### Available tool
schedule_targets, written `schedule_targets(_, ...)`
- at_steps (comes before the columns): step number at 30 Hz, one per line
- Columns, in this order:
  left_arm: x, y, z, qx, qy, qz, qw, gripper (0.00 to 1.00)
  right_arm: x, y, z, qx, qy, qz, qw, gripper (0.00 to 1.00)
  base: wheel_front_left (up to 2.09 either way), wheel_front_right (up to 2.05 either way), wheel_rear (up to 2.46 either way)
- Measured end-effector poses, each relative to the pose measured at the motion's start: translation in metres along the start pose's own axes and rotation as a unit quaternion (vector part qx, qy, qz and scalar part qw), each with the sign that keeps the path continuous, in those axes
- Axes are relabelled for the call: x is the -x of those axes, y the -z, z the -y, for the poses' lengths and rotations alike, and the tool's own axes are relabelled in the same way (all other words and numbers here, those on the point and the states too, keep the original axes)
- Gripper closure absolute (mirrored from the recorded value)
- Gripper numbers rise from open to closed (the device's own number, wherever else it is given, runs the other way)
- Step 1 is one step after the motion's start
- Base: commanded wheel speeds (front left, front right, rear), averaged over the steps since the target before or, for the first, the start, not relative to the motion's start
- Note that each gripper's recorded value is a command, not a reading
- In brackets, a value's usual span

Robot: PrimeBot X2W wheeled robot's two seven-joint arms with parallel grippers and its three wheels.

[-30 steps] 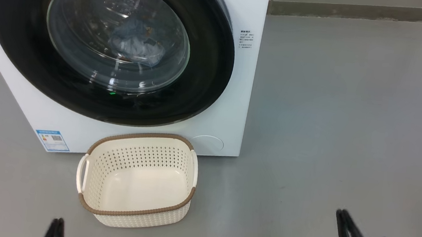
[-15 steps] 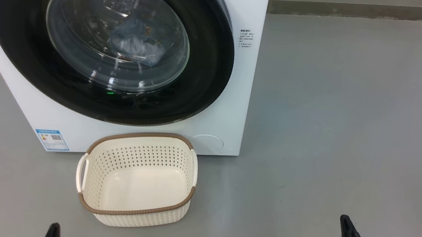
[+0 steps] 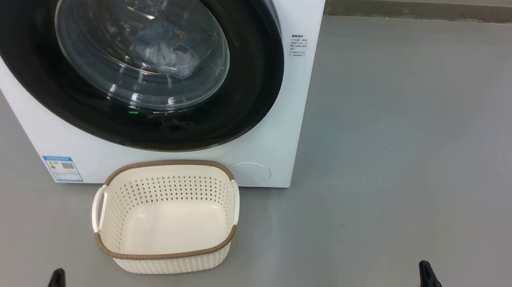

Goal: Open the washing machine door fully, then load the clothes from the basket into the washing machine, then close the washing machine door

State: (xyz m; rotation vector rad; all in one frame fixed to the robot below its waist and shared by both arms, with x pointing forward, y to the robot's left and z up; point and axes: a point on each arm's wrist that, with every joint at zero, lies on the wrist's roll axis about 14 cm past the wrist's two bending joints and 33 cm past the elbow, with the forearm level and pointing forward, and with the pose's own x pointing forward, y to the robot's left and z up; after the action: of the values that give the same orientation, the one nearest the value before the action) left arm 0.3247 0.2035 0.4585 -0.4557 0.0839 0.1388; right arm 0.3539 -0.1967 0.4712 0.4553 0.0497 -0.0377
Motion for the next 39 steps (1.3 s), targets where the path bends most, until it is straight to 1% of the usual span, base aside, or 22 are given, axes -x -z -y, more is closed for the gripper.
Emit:
schedule_targets(9, -0.002, 0.003, -0.001, 0.053, -0.006, -0.012, 0.999, 1.00, -0.001, 0.000, 0.004, -0.045, 0.010, -0.003, 0.999, 1.00, 0.00, 0.00, 0.00)
schedule_targets(11, -0.005, 0.002, 0.000, 0.063, -0.005, -0.011, 0.998, 1.00, -0.002, -0.001, 0.004, -0.062, 0.012, -0.003, 0.998, 1.00, 0.00, 0.00, 0.00)
schedule_targets(20, -0.008, 0.004, 0.000, 0.116, -0.008, -0.020, 0.993, 1.00, -0.002, 0.001, 0.007, -0.107, 0.020, -0.009, 0.994, 1.00, 0.00, 0.00, 0.00)
schedule_targets(28, -0.012, 0.003, 0.003, 0.160, -0.005, -0.025, 0.987, 1.00, -0.006, -0.002, 0.007, -0.159, 0.023, -0.007, 0.987, 1.00, 0.00, 0.00, 0.00)
schedule_targets(31, -0.015, 0.002, 0.005, 0.179, -0.004, -0.024, 0.983, 1.00, -0.006, -0.001, 0.007, -0.171, 0.025, -0.008, 0.985, 1.00, 0.00, 0.00, 0.00)
schedule_targets(39, -0.017, 0.004, 0.005, 0.222, -0.004, -0.032, 0.975, 1.00, -0.006, 0.000, 0.010, -0.220, 0.031, -0.010, 0.975, 1.00, 0.00, 0.00, 0.00)
